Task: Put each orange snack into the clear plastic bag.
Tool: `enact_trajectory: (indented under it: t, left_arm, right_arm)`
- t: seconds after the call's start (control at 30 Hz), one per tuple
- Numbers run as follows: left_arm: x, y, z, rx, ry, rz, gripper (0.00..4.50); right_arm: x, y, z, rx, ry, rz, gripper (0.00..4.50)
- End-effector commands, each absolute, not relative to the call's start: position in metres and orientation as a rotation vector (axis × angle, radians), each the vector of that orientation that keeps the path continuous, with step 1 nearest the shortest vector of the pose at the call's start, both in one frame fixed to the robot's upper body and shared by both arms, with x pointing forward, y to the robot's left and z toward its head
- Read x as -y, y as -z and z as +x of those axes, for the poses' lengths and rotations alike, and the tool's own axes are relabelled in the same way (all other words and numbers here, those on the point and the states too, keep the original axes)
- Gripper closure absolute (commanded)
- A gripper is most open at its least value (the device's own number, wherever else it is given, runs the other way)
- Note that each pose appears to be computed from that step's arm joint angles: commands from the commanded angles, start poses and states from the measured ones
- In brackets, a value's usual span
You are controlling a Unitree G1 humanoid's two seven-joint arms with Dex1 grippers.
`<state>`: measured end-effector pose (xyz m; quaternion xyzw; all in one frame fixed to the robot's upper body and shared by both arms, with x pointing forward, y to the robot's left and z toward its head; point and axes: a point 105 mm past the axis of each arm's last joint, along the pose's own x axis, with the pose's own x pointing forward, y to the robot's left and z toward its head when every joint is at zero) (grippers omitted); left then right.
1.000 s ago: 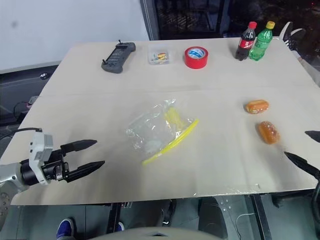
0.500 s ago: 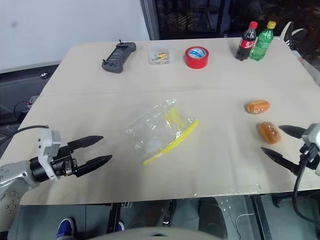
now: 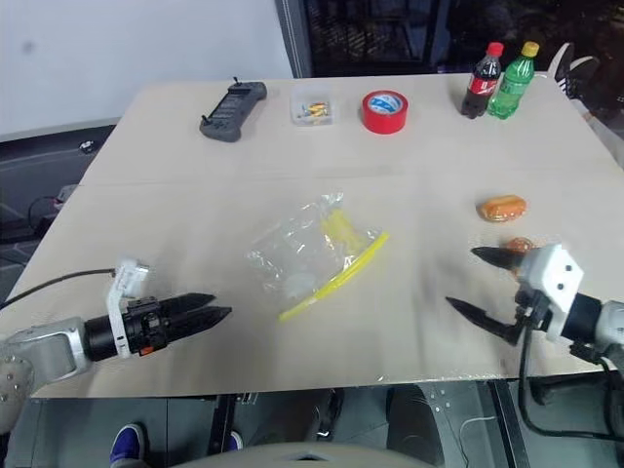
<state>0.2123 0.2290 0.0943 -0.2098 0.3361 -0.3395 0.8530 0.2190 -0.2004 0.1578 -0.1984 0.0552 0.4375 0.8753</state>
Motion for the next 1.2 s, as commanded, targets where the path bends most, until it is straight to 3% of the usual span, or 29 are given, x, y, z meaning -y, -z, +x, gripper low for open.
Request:
enact_trajectory:
  t: [0.03,0.4,0.57,0.7,0.93,1.2]
  left_arm:
    - [-0.227,-0.088,0.213,-0.738,0.693,-0.582,0.04]
    - [-0.142,-0.071,0.274,-0.689,0.735,-0.798,0.04]
    - [-0.126,-0.071,0.293,-0.701,0.765,-0.927,0.04]
    - [-0.105,-0.078,0.304,-0.725,0.841,-1.025,1.17]
    - [-0.090,-0.094,0.316,-0.731,0.880,-1.124,4.44]
    - [-0.081,-0.155,0.333,-0.625,1.005,-1.239,4.44]
  right_arm:
    - [0.194,-0.164,0.216,-0.081,-0.934,-0.427,0.01]
    - [0.177,-0.160,0.206,-0.063,-0.933,-0.375,0.01]
    - [0.172,-0.161,0.201,-0.062,-0.929,-0.368,0.01]
    - [0.167,-0.163,0.200,-0.041,-0.914,-0.374,0.00]
    - [0.160,-0.164,0.207,0.024,-0.834,-0.447,0.00]
    - [0.156,-0.147,0.246,0.117,-0.649,-0.803,0.00]
